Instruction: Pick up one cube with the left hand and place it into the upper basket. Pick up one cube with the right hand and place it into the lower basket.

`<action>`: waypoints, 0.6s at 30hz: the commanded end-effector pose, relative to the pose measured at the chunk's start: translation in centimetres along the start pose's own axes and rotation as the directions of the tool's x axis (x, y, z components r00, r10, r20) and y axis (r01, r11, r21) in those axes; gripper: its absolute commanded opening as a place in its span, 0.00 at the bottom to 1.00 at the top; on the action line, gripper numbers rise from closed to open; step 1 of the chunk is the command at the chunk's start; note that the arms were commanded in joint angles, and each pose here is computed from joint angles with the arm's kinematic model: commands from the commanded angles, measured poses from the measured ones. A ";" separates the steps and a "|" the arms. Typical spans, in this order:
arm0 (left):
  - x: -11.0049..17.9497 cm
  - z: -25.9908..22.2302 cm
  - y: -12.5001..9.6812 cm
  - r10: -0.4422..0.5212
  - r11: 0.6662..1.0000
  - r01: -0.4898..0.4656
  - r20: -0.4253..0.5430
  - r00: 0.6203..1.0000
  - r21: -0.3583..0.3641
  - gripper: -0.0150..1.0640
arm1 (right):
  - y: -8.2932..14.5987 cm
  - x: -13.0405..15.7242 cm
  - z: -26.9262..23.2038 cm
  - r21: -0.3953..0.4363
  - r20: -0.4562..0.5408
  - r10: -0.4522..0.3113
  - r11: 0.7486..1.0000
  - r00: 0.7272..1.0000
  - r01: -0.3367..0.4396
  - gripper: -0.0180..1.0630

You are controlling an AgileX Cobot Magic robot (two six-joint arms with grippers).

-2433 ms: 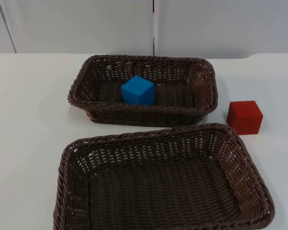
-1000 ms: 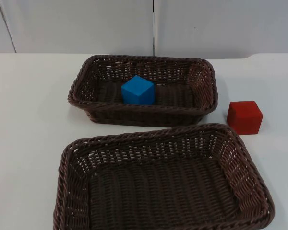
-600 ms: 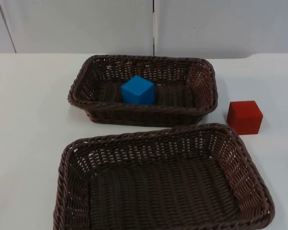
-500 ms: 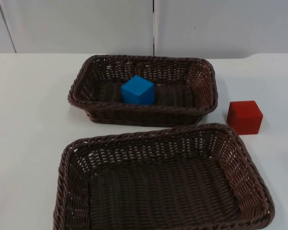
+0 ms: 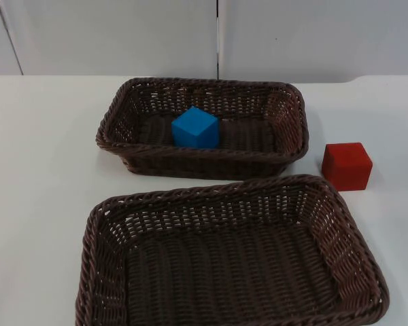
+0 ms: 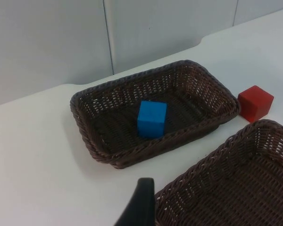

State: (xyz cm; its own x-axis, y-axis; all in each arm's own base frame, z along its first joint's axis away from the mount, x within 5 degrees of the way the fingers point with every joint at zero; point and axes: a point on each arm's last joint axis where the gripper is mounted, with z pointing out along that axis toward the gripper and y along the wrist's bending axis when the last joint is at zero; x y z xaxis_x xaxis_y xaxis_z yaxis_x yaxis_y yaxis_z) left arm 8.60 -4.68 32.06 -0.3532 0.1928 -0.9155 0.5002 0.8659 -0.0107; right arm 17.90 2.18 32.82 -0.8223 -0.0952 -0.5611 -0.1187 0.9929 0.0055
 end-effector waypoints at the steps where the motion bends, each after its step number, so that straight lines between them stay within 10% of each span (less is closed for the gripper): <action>1: 0.2 0.0 0.0 0.001 1.000 -0.001 -0.001 1.000 -0.002 0.79 | -0.1 -1.2 1.0 0.003 -0.019 -0.004 1.000 1.000 0.005 0.99; 18: 0.2 0.0 0.0 0.002 1.000 -0.002 -0.001 1.000 -0.003 0.79 | 0.0 -2.5 8.7 -0.018 -0.252 -0.001 1.000 0.968 -0.004 0.99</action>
State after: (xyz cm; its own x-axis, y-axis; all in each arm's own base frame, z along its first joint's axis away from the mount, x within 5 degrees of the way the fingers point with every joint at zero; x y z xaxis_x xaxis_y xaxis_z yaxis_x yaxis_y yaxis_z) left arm 8.60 -4.67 32.06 -0.3528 0.1941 -0.9153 0.4999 0.8660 -0.0091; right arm 24.34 3.03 27.11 -0.9384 -0.1199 -0.3242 -0.1302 0.9914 0.0103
